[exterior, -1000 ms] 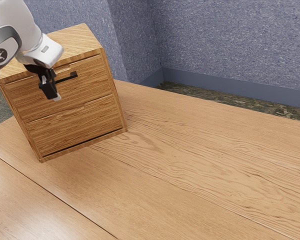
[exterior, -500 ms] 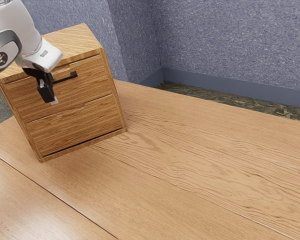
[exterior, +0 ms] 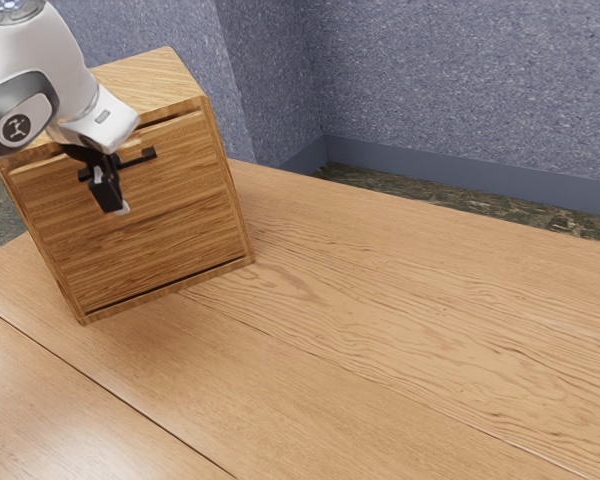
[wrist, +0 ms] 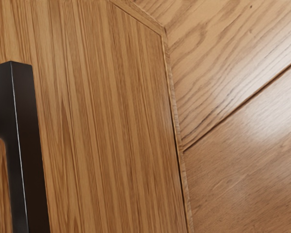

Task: Pull the drawer handle with one arm to open the drawer

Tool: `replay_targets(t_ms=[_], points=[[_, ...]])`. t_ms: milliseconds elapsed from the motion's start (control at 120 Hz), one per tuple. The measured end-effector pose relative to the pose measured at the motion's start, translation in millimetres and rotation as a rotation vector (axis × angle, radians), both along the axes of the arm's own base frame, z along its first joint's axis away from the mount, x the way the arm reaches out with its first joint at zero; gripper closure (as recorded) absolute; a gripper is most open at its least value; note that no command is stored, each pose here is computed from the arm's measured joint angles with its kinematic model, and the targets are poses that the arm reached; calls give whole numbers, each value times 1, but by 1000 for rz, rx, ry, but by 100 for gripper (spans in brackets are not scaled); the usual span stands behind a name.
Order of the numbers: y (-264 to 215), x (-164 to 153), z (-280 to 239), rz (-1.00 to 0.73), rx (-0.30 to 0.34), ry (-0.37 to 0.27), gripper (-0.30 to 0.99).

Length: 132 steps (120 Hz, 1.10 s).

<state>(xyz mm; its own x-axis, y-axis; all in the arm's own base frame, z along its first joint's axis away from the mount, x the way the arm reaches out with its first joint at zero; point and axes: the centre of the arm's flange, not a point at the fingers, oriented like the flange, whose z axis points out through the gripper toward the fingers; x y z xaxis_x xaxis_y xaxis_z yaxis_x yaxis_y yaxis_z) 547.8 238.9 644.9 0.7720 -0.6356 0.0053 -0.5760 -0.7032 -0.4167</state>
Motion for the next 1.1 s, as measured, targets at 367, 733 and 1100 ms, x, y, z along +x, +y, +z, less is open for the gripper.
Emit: replay_targets(t_ms=[367,733,1100], points=[[-30,6,-11,-27,56,45,0],[-64,10,-4,-33,101,63,11],[-88,-5,-1,-35,94,78,10]])
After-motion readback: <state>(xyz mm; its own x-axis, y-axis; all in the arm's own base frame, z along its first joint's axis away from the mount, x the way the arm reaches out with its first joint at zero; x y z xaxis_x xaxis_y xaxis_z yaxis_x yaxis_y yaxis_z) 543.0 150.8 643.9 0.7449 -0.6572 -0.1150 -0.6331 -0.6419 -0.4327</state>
